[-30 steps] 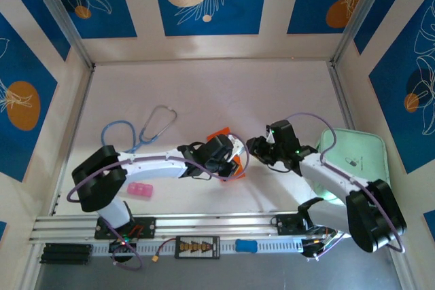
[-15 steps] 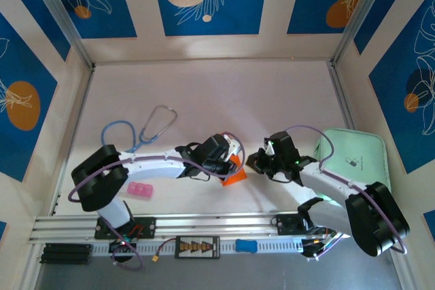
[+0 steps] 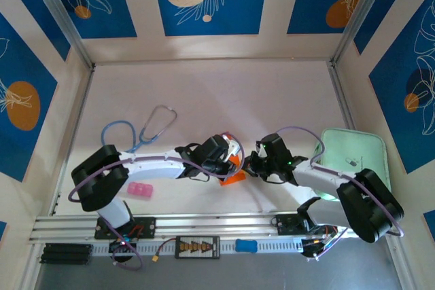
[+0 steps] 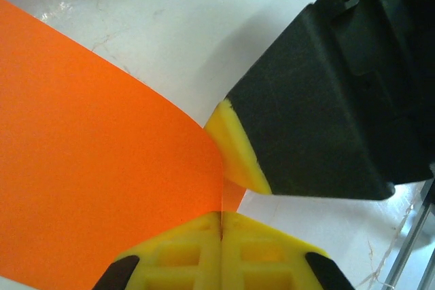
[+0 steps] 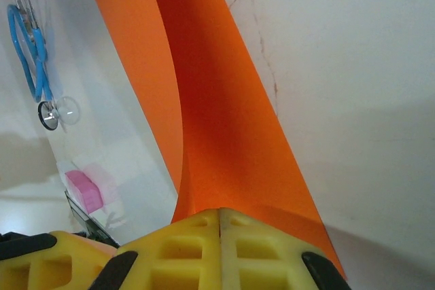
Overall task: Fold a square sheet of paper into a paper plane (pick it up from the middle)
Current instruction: Fold the triangle a second time at the center of the table.
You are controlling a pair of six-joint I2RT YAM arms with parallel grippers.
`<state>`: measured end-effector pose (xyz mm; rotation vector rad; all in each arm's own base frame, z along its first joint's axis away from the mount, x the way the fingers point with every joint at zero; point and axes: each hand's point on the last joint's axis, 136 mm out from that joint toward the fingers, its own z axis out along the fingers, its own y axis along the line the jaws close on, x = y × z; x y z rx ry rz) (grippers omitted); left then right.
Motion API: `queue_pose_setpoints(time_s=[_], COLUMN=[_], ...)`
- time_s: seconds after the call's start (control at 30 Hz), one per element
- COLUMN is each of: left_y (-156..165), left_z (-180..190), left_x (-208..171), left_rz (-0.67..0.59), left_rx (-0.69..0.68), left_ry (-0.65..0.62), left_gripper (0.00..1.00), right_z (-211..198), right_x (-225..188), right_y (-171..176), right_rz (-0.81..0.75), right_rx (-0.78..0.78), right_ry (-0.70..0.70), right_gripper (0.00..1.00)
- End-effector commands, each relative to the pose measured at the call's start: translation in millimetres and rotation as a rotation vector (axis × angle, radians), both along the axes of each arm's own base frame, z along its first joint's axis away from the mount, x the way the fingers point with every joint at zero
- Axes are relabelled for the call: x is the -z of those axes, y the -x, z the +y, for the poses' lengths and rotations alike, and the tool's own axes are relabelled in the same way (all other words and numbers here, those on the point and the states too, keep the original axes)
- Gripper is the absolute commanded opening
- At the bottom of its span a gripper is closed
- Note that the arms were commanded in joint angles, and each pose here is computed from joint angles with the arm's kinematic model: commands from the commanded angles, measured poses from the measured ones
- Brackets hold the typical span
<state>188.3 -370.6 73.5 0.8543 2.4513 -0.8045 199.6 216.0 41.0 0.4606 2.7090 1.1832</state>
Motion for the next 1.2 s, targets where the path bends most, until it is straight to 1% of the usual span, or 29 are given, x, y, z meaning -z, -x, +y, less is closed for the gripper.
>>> queue_pose_setpoints(time_s=[0.0,0.27,0.47,0.7,0.8,0.93,1.17], left_y=[-2,-3,-3,-3,-4,-7,-17], left_z=[3,5,4,4,4,9,22], left_x=[5,4,5,6,6,7,17], left_rz=[0.011,0.009,0.012,0.015,0.014,0.009,0.021], left_rx=[-0.019,-0.023,-0.021,-0.023,-0.026,-0.046,-0.099], left_ry=[0.0,-0.002,-0.003,-0.004,-0.005,-0.017,-0.039], left_gripper=[0.0,0.0,0.0,0.0,0.0,0.0,0.0], right_z=[2,0,8,10,5,-7,-11], right_x=[7,17,13,21,31,44,47], right_y=[3,5,4,4,8,14,15], right_rz=[0.019,0.024,-0.009,0.019,0.051,0.092,0.099], right_rx=[0.006,0.039,0.016,0.011,0.023,0.034,0.037], right_ry=[0.004,0.013,-0.033,-0.031,0.001,0.085,0.11], right_gripper=[0.0,0.0,0.0,0.0,0.0,0.0,0.0])
